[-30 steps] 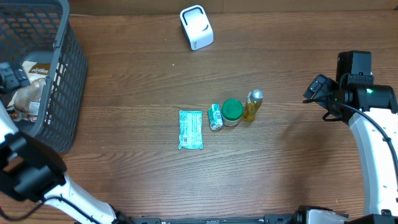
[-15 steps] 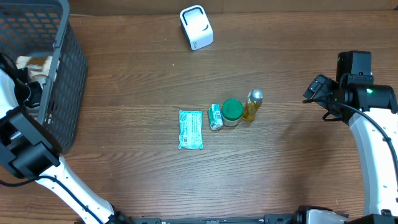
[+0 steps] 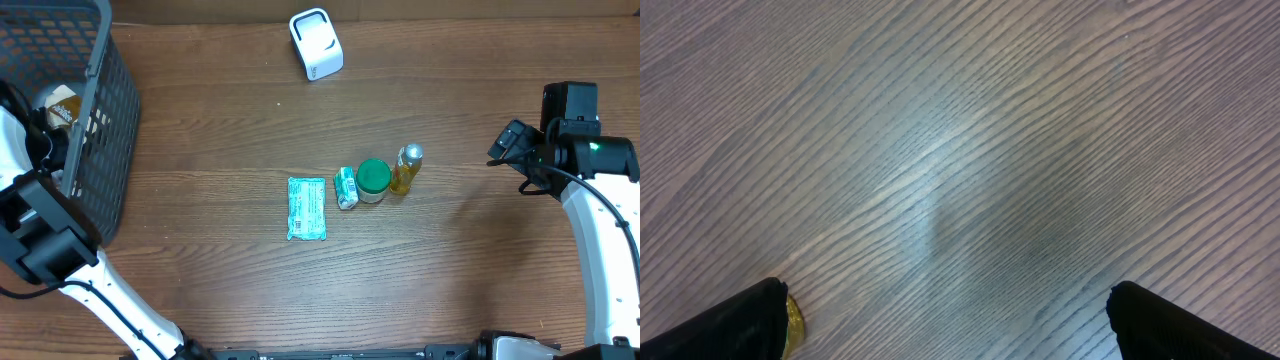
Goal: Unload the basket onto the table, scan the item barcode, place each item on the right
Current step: 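Grasp the brown-labelled PanTree snack bag in the basket with left gripper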
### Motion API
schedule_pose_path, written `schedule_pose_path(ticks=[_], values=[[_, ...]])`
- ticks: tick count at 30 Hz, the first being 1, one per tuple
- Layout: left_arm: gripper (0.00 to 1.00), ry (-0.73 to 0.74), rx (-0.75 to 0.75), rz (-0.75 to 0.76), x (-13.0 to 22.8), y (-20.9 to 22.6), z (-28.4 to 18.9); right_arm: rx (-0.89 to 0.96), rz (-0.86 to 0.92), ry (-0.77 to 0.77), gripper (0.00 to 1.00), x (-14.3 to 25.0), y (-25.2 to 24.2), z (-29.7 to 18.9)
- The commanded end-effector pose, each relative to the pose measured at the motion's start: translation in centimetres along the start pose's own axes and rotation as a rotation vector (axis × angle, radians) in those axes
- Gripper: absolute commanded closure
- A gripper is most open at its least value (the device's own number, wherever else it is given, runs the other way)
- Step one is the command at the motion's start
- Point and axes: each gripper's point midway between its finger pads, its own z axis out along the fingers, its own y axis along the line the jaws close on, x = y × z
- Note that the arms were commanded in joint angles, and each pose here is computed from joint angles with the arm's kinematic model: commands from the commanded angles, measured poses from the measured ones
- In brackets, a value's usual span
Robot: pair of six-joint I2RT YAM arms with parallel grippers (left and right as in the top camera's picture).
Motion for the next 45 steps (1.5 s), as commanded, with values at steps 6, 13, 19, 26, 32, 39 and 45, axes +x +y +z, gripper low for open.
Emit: schedule_pose_path(ticks=[6,13,19,26,32,39,45], values=[[0.96,-0.510,0.060,-0.441,-4.0,0.8,-22.5,0.000,0.011,-0.014,0.00,-0.4,0.0,-0.2],[0.96,-0.786,0.378,-0.577,0.7,-2.4,-38.1,0.000,0.011,-0.014,0.00,-0.4,0.0,-0.2],[0.96,-0.621,0.726,-0.404,8.1,-10.1,-42.1,0.000,0.011,-0.014,0.00,-0.4,0.0,-0.2],[0.96,-0.306,0.657,-0.380,13.9,-14.1,-37.8,0.000,0.011,-0.014,0.00,-0.4,0.0,-0.2],[0.96,-0.153,0.568,-0.254,16.7,-18.0,-34.4,0.000,0.011,-0.014,0.00,-0.4,0.0,-0.2],[0.96,-0.011,0.520,-0.089,19.3,-23.3,-29.5,0.000,0.011,-0.014,0.00,-0.4,0.0,-0.2],[0.96,0.064,0.407,-0.020,21.9,-26.6,-23.4,0.000,0.011,-0.014,0.00,-0.4,0.0,-0.2]])
